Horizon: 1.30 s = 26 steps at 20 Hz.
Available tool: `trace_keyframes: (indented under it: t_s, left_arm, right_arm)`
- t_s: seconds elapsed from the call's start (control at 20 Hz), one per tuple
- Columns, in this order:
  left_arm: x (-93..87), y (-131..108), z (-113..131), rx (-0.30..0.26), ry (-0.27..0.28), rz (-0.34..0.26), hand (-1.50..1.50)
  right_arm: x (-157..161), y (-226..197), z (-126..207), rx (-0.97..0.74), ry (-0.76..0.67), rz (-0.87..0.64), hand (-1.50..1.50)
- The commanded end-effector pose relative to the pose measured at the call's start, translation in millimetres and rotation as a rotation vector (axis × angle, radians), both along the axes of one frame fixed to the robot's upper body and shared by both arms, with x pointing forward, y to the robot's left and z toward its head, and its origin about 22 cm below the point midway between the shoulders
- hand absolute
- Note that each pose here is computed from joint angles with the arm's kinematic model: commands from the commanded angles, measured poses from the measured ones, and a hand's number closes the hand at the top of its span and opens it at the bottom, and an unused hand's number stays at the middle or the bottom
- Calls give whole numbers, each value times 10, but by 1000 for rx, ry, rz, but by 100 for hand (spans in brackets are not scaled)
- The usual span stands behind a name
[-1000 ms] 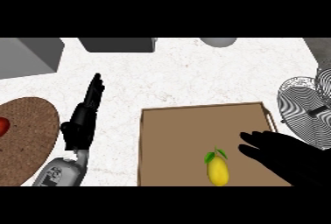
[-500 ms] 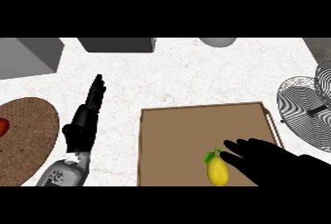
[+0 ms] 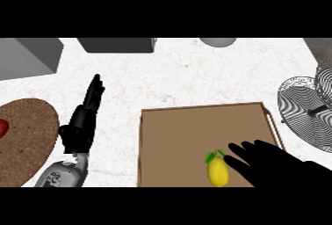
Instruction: Pick the lemon from the tray and place it in the tiered basket
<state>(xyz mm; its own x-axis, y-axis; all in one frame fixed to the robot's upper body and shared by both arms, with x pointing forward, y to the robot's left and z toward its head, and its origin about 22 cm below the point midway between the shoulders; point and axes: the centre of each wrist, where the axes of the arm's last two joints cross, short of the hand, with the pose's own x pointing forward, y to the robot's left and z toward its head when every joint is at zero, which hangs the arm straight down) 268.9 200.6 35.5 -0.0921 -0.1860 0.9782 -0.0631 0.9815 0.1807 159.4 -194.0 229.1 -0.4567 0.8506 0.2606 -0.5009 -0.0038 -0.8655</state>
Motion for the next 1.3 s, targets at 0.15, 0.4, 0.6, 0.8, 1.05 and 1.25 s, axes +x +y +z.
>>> trace_keyframes:
  t_s: [0.15, 0.4, 0.6, 0.8, 1.05, 1.25]
  left_arm:
    - [-6, -11, -47, -2, -16, -2, 0]
    - [73, -30, -68, 5, -3, 0, 0]
    - [45, 38, -81, -1, -6, -1, 0]
    - [57, 160, -77, -14, 10, 6, 0]
    - [-38, 152, -116, 11, -14, 0, 0]
    - [182, -18, 69, 11, -8, -3, 0]
  right_arm:
    - [70, 118, -59, -116, -57, 43, -150]
    - [-64, 176, -276, -157, -107, 100, -150]
    - [52, 231, -368, -135, -148, 19, -150]
    - [47, 41, -370, -154, -158, -33, -150]
    - [295, 36, -651, -152, -103, -53, -150]
    - [237, -8, -710, -135, -76, -28, -150]
